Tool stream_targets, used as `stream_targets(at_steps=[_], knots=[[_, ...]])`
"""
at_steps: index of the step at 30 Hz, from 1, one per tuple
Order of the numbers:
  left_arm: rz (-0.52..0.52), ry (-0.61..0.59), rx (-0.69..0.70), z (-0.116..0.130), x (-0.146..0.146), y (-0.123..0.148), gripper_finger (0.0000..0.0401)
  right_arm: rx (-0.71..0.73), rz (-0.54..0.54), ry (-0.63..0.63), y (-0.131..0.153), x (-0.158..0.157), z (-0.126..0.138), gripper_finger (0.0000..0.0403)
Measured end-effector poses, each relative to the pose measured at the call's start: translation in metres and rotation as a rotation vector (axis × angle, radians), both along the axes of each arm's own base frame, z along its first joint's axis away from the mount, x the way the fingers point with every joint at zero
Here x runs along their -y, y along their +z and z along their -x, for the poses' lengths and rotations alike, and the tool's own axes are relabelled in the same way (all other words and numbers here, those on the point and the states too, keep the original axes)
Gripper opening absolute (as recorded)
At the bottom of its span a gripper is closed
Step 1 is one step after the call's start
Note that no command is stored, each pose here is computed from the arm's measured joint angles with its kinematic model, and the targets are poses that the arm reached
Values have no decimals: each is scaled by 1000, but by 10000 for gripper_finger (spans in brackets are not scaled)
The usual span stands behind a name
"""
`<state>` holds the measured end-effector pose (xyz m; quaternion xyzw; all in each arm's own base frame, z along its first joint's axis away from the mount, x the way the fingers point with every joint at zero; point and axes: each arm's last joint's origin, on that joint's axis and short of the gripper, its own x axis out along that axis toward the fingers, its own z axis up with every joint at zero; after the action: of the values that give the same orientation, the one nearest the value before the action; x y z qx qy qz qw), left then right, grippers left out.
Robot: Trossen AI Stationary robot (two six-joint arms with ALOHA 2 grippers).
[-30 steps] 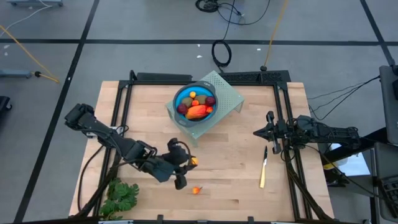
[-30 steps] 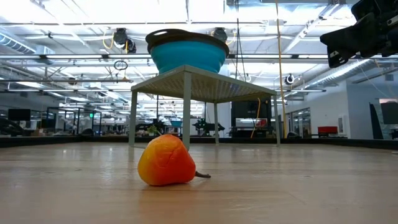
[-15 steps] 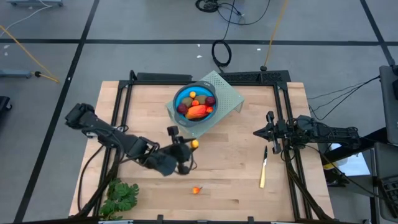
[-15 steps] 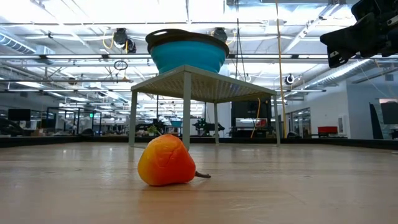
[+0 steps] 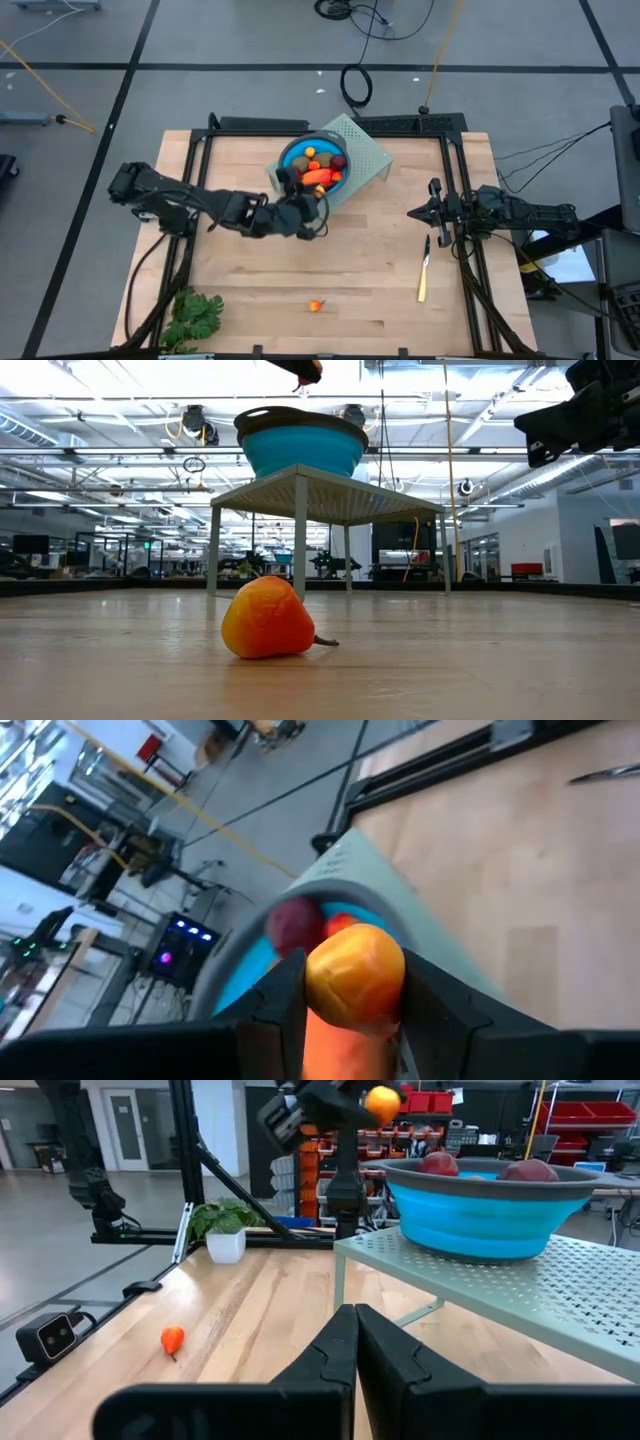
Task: Pick & Place Fruit
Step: Put the red yellow peach into the blue strainer bowl on the shelf
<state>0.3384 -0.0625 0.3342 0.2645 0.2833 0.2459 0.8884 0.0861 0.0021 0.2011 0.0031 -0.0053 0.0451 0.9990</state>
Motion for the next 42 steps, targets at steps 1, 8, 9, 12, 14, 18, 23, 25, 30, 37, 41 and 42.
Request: stream_targets(at_steps=[1, 8, 9, 12, 14, 18, 23, 25, 30, 37, 41, 42], knots=[[-4, 10, -2, -1, -5, 2, 127, 0, 0, -3, 0, 0, 0, 0], [53, 24, 11, -7, -38, 17, 127, 0, 3, -27, 0, 1, 0, 0], [66, 27, 15, -7, -43, 19, 127, 1, 2, -27, 0, 1, 0, 0], [85, 58, 21, -7, -57, 24, 127, 0, 1, -26, 0, 1, 0, 0], [101, 72, 5, -5, -65, 26, 127, 0, 1, -26, 0, 1, 0, 0], [184, 91, 3, -2, -81, 32, 127, 0, 0, -26, 0, 1, 0, 0], [284, 123, -7, 3, -99, 37, 127, 0, 0, -26, 0, 1, 0, 0], [334, 130, -5, 6, -105, 39, 127, 0, 0, -26, 0, 1, 0, 0], [416, 151, 7, 9, -120, 40, 127, 0, 0, -26, 0, 1, 0, 0], [483, 146, 12, 12, -138, 39, 127, 0, 0, -25, 0, 1, 0, 0], [528, 156, 8, 15, -148, 37, 127, 0, 0, -25, 0, 1, 0, 0], [539, 152, 6, 16, -150, 37, 127, 0, 0, -25, 0, 1, 0, 0]])
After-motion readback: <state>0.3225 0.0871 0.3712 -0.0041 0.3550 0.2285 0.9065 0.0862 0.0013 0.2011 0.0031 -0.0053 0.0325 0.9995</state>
